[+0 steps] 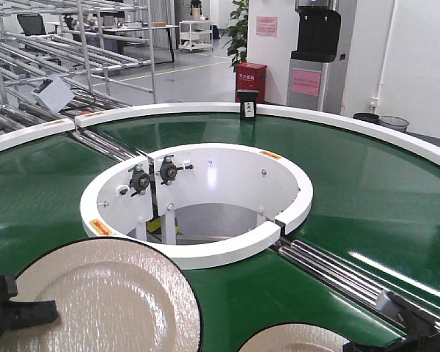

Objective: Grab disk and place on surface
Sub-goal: 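Close both grippers on the plate rims and lift the plates, then raise the held plates clear of the conveyor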

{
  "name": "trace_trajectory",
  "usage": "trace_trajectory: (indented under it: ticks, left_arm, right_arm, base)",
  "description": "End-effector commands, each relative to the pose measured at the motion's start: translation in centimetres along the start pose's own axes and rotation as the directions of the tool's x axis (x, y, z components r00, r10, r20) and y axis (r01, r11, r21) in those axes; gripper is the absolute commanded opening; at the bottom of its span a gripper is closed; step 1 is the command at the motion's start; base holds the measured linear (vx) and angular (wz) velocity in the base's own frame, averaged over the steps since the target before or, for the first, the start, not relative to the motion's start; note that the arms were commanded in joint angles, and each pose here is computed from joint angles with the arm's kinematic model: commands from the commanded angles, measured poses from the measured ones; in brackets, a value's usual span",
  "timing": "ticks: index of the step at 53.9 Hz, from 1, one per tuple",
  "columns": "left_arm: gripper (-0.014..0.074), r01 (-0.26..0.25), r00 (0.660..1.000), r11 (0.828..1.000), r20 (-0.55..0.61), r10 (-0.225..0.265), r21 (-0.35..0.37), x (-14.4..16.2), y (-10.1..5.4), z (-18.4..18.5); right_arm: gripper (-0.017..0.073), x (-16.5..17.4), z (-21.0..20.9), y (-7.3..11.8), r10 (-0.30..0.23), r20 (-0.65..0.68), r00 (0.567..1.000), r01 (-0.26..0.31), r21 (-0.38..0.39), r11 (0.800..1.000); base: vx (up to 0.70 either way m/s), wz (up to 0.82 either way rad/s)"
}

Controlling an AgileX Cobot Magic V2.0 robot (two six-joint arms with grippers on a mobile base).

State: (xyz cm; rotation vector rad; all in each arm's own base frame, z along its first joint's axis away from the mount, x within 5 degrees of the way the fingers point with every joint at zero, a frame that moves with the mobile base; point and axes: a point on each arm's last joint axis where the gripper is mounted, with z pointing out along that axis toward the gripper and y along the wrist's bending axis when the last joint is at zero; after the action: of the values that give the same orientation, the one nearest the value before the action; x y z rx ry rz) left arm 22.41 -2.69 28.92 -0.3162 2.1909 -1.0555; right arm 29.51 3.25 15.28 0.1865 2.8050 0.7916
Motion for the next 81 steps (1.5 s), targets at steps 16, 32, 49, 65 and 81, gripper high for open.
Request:
trace_trajectory:
  ticks: [16,32,49,65,81]
  left_arm:
    - [-0.0004,0.043,0.996,0.995,0.077,-0.050,0.089,-1.0,-1.8,-0.9]
    - [-0.0004,0.044,0.993,0.997,0.103,-0.051,0.070,-1.2,-1.6,-0.9]
    - [-0.0003,0.064,0.985,0.998,0.162,-0.068,0.030,-1.7,-1.2,-0.9]
    - [-0.0001,0.152,0.977,0.977,0.124,-0.172,0.152,-1.2,-2.8,-0.3]
    - [-0.0001,0.207,0.970,0.948,0.075,-0.231,0.242,0.7,-5.9,1.8]
  right_arm:
    - [0.0242,-0.1,0.0,1.7,-0.053,-0.048,0.997,0.041,-0.212,0.976]
    - [-0.0011,0.2,-3.7,3.5,-0.097,0.027,0.995,0.100,-0.262,0.960]
    - [-0.0008,-0.5,-14.1,7.9,0.005,0.275,0.961,0.093,-0.339,0.936]
    - [-0.0008,-2.1,-22.6,18.2,-0.099,0.443,0.891,0.311,-0.438,0.844]
    - [-0.0008,-3.5,-21.4,23.5,-0.080,0.385,0.920,0.294,-0.540,0.788]
  base:
    - [0.00,0.00]
    - [0.00,0.00]
    - [0.00,0.00]
    - [0.00,0.00]
    - [0.00,0.00]
